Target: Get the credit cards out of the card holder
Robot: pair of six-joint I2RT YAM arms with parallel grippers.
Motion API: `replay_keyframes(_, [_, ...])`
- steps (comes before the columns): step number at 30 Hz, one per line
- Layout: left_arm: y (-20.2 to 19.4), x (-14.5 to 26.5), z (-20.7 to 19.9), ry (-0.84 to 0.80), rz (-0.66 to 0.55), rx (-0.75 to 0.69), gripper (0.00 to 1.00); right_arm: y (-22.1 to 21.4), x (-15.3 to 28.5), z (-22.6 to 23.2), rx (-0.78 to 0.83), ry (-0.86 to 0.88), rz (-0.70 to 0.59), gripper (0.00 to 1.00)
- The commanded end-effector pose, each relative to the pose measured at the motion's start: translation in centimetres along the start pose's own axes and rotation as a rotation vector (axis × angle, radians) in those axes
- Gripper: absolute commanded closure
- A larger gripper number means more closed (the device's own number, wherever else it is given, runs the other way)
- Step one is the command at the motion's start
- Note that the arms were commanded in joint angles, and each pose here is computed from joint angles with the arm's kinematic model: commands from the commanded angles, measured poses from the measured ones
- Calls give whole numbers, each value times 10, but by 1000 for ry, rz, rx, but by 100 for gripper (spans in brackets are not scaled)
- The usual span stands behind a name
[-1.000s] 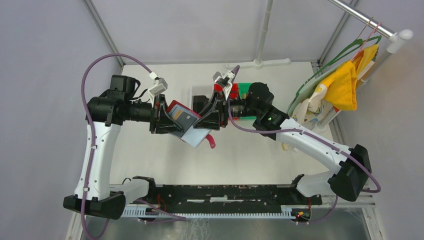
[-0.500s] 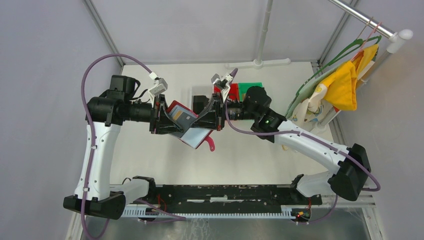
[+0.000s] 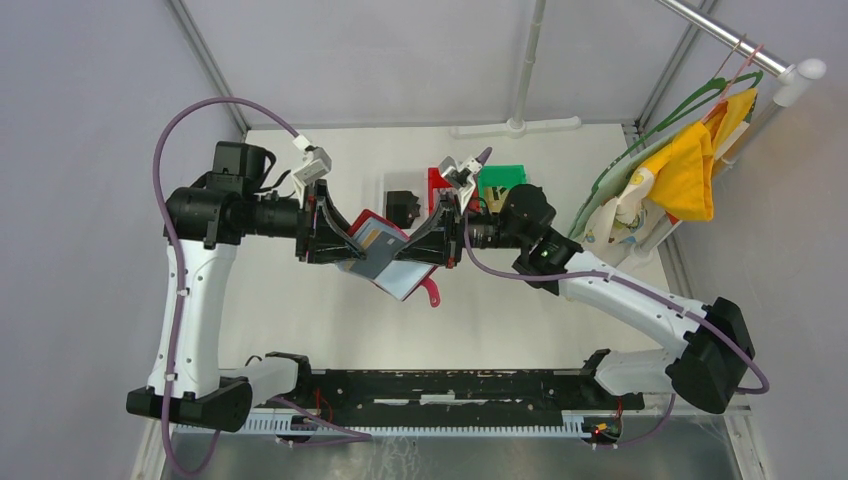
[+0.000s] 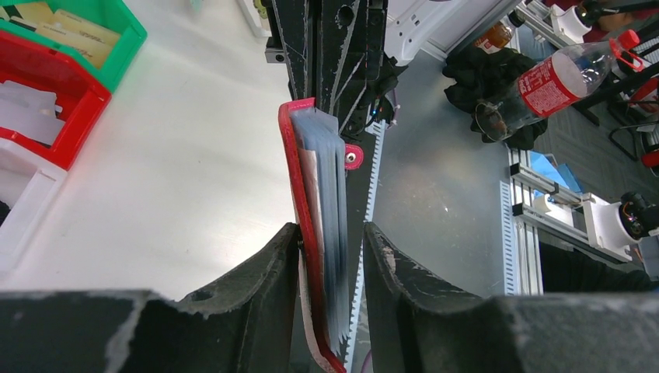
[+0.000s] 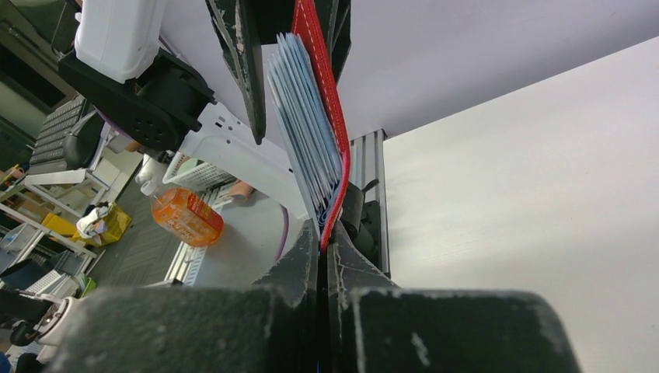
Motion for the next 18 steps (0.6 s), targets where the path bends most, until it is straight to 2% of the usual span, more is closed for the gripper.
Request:
replay_keyframes(1, [18, 3, -14, -62, -67, -57, 59, 14, 5, 13, 62, 45, -54, 100])
replay_keyframes(6, [22, 1, -12, -103, -89, -3, 60, 15, 9, 20, 90, 73, -62, 100])
replay_keyframes(18, [31, 0, -9, -123, -122, 13, 61, 15, 11, 26, 121, 109, -67, 100])
Point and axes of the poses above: each gripper's point midway between its finger pads, its own x axis back along the fingers, its own z axis along the line the jaws close on, y = z × x, the point moved 6 cm from there along x, back along the fingers, and after that the axes turned 8 degrees about -x, right-handed, at the moved point
